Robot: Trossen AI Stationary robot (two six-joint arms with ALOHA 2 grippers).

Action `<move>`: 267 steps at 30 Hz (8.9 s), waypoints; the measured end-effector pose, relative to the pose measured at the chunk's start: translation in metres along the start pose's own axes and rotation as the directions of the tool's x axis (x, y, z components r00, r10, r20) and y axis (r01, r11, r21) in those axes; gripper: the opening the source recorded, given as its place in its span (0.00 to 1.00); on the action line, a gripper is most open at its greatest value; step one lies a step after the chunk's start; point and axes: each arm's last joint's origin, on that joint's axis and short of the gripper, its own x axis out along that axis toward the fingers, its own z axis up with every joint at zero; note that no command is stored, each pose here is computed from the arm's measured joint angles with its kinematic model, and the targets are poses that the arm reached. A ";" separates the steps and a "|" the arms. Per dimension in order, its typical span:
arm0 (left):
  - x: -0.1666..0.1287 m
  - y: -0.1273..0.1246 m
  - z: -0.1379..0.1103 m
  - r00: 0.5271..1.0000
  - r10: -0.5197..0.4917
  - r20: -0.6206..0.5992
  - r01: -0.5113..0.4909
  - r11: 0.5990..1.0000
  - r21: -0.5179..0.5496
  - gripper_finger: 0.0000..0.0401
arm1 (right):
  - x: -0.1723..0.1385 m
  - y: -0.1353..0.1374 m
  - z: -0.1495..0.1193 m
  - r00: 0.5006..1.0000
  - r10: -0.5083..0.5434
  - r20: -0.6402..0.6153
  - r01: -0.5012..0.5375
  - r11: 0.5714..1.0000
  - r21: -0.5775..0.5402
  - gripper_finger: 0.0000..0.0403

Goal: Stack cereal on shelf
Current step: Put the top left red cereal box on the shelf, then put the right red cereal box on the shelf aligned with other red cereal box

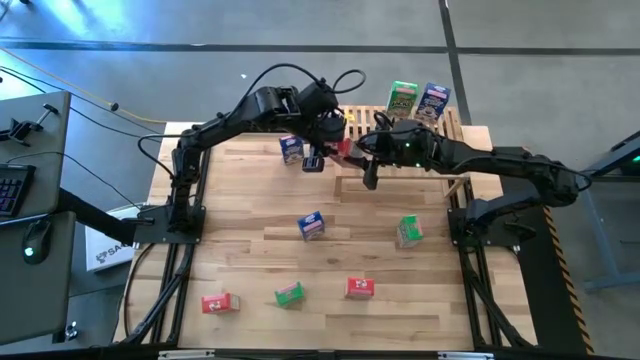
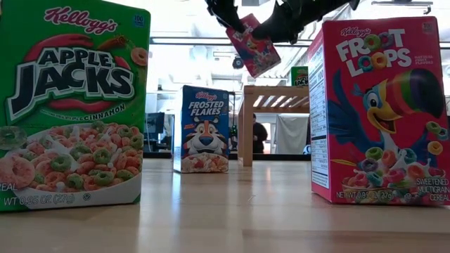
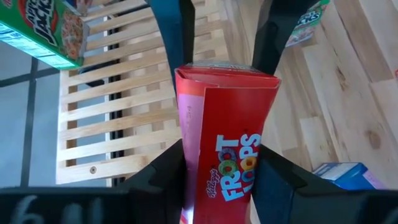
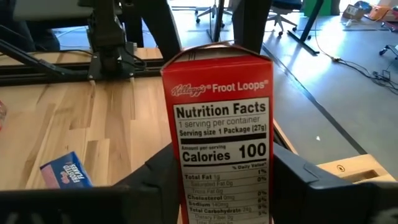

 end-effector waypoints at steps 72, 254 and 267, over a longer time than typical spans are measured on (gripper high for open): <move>0.064 0.002 -0.106 0.553 0.240 0.798 -0.109 0.970 -0.216 0.22 | -0.048 -0.066 -0.055 0.924 -0.295 0.244 0.302 0.953 0.012 0.63; 0.140 0.082 -0.148 0.716 0.427 0.552 -0.176 0.876 -0.450 0.00 | 0.003 -0.087 -0.092 0.848 -0.530 -0.004 0.520 0.830 0.201 0.08; 0.108 0.026 -0.151 0.650 0.401 0.645 -0.152 0.901 -0.406 0.00 | -0.037 -0.032 -0.070 0.928 -0.373 -0.001 0.370 0.919 0.140 0.31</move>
